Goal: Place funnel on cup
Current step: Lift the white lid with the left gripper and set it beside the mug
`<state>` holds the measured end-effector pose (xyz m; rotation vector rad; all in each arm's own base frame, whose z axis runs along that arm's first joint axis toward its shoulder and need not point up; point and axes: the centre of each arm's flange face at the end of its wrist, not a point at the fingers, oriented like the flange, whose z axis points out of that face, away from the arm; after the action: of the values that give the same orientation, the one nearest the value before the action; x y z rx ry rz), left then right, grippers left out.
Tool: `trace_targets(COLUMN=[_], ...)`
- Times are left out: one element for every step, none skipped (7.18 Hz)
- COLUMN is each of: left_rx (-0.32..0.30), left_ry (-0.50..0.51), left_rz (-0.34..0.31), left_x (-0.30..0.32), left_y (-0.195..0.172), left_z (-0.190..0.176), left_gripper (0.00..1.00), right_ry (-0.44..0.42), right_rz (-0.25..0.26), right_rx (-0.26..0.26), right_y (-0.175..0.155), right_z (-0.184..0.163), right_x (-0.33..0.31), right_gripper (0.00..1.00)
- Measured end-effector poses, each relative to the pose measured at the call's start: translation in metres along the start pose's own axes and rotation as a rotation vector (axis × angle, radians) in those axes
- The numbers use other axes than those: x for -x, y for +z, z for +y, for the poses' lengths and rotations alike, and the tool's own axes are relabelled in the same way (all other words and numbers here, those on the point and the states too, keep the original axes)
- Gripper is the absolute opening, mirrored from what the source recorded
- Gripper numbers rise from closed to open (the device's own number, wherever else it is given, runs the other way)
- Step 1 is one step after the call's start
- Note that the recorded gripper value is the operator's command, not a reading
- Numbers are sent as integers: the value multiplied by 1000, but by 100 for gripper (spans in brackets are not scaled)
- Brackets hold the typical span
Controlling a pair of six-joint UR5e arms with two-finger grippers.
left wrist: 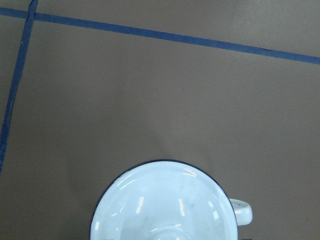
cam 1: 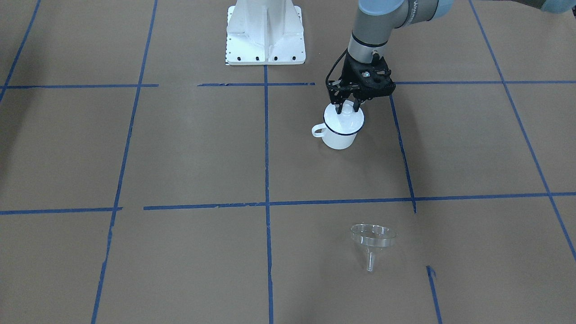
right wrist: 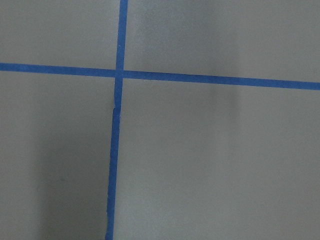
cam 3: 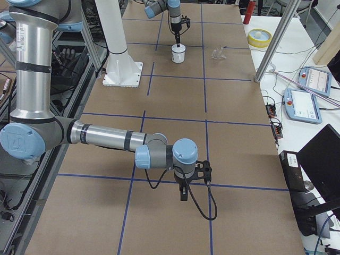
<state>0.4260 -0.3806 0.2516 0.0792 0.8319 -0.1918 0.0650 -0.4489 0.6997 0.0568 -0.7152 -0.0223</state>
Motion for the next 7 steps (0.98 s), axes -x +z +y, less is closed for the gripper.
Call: trace_targets(left_rx=[-4, -6, -11, -31, -53, -59, -61], left_ry=[3, 6, 7, 18, 66, 138, 197], left_rz=[5, 10, 15, 31, 37, 25, 14], left_x=[0, 0, 1, 6, 22, 48, 82], left_y=[-7, -21, -41, -65, -83, -88, -83], left_z=[0, 2, 4, 0, -6, -4, 1], left_gripper=[0, 0, 0, 0, 0, 0, 0], right_ry=[0, 0, 0, 0, 0, 0, 0], right_rz=[0, 0, 0, 0, 0, 0, 0], right_rx=[0, 0, 0, 0, 0, 0, 0], right_y=[0, 0, 0, 0, 0, 0, 0], right_z=[0, 0, 0, 0, 0, 0, 0], right_x=[0, 0, 0, 0, 0, 0, 0], right_gripper=[100, 100, 100, 100, 100, 100, 100])
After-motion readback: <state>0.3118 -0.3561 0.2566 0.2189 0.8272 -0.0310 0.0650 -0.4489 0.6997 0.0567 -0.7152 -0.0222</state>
